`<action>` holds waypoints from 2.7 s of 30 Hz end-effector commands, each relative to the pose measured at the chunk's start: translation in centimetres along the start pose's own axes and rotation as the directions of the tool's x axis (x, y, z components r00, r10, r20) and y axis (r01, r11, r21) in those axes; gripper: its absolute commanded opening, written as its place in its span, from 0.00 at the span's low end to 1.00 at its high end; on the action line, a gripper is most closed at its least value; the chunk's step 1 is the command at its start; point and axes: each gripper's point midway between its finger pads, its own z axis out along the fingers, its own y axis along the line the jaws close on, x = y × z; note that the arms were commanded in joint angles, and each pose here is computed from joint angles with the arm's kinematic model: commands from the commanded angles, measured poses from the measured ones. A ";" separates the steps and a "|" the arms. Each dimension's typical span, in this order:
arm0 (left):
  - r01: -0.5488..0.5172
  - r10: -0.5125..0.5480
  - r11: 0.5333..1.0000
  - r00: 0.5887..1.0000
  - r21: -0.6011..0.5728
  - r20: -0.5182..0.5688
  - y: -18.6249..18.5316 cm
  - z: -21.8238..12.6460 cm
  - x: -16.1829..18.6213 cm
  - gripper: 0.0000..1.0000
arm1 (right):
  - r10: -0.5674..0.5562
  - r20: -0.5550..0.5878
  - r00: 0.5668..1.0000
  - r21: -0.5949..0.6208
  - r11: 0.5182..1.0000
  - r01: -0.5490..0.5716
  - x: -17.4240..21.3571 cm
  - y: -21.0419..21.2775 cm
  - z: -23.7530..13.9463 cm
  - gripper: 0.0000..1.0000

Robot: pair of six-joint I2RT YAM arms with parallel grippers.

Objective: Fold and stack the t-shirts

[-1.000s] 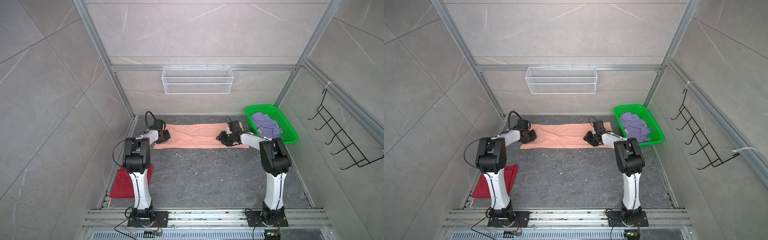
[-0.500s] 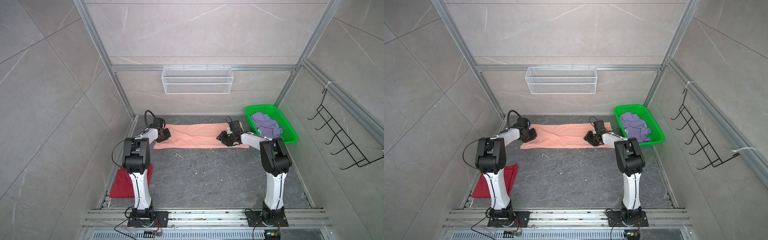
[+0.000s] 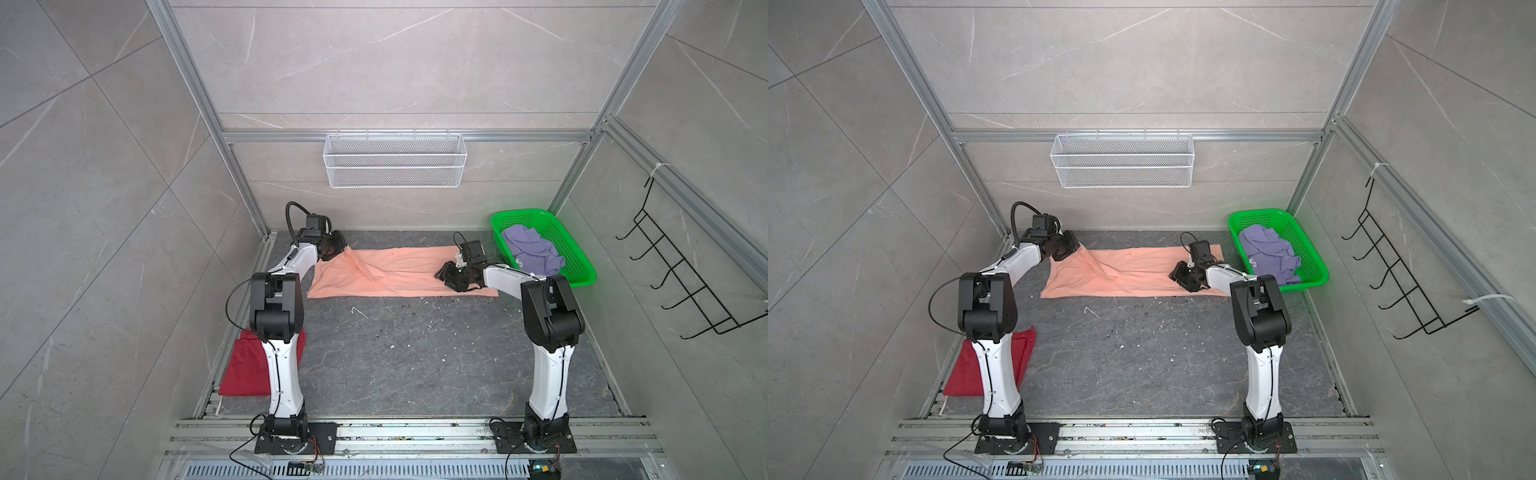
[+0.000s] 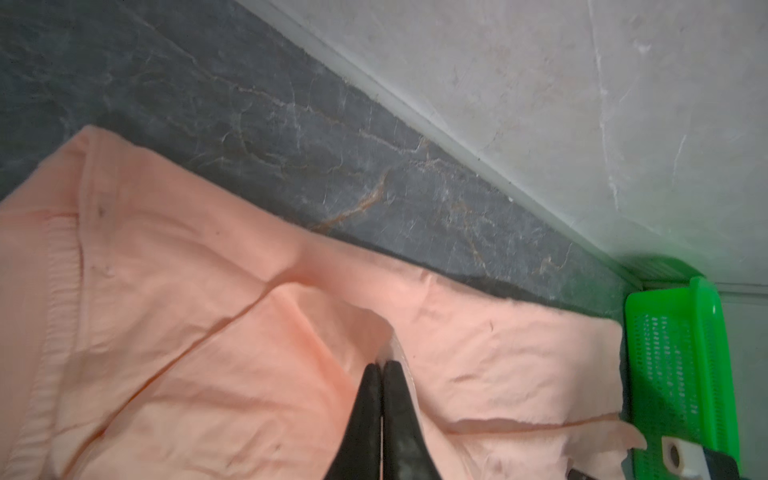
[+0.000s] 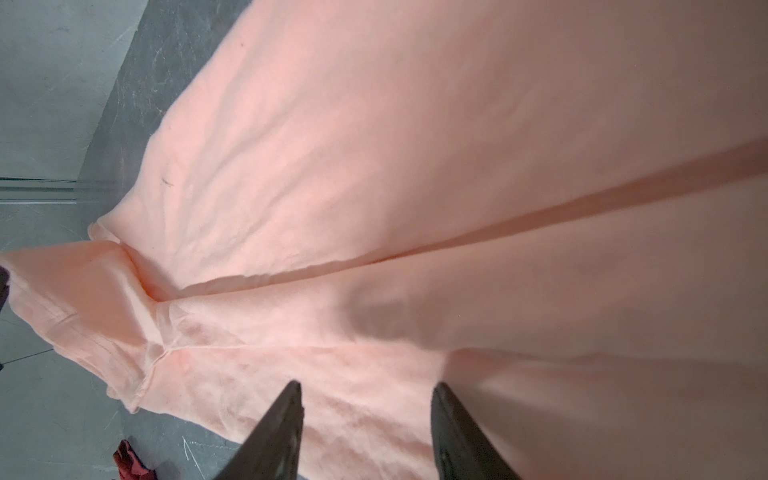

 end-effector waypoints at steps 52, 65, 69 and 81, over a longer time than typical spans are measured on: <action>0.205 -0.211 0.974 0.976 0.098 0.050 0.0 6.6 -3.0 0.00 | -0.119 -0.030 0.992 -0.029 0.993 0.119 -1.4 1.2 2.5 0.52; 0.192 -0.196 0.977 0.980 0.093 0.042 0.4 6.1 -2.1 0.00 | -0.125 0.014 0.992 0.018 0.992 0.124 -6.6 -0.4 4.8 0.52; 0.192 -0.195 0.978 0.980 0.075 0.033 0.9 6.1 -1.6 0.00 | -0.129 0.020 0.991 0.015 0.992 0.128 -6.9 -0.1 4.4 0.52; 0.166 -0.169 0.985 0.980 0.036 0.101 1.4 3.1 -3.1 0.40 | -0.138 0.029 0.990 0.003 0.990 0.138 -6.3 0.6 2.2 0.52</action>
